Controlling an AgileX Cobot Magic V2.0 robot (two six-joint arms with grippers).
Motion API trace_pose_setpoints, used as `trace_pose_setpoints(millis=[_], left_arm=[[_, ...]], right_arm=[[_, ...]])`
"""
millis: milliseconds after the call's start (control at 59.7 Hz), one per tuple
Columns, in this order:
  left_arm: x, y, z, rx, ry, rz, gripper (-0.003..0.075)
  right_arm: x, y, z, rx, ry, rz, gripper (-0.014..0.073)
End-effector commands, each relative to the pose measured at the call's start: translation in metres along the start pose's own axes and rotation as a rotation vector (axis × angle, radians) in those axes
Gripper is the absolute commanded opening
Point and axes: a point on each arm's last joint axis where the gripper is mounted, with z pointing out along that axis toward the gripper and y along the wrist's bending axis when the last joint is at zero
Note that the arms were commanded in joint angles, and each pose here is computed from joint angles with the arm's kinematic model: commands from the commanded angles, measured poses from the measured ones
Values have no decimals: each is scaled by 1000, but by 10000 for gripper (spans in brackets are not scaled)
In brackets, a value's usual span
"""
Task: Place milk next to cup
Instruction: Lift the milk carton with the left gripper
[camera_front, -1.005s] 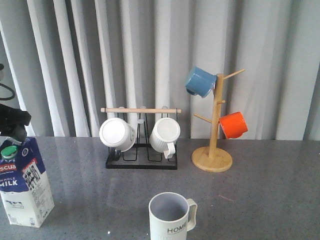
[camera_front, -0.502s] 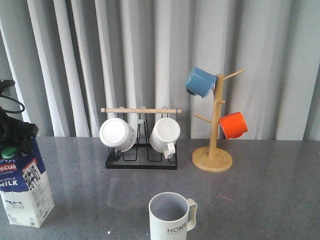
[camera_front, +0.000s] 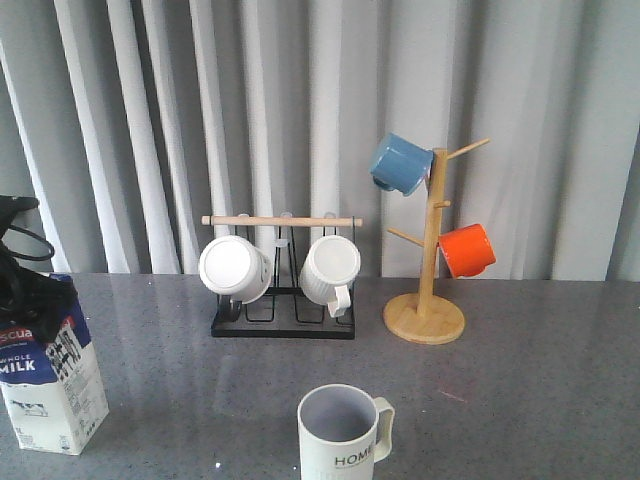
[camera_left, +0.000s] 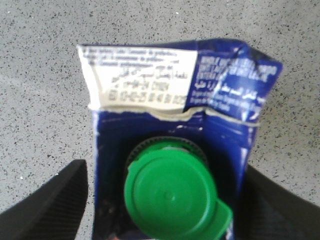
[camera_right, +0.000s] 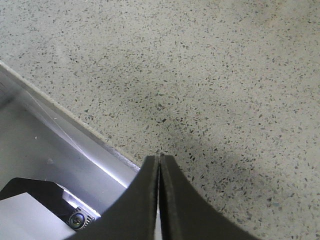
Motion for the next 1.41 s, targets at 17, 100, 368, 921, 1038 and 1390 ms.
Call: trace_pose_setpoints(millis=[17,100,368,921,1038,1390], left_arm=[[-4,0,-30,-9,-117,-6,436],[-5,0,-30,-8,-130,-7,368],[-8,-1,-35,2,-165,-10,135],[-20,-59,-182,638,-617,101,-4],[-20,-80,-194,709,-678,145,-4],[-22,-116,-137,517,-437,230,-3]], right_arm=[[-12,-2,-4,21,-74,3,-4],[-12,-2,-4,21,-74,4,-4],[-12,-2,-4,20,-74,4,-4],[-12,-2,-4,19,-75,7,-4],[-12,-2,-4,17,-76,10,-4],[-12,-2,-4,14,-73,12,-4]])
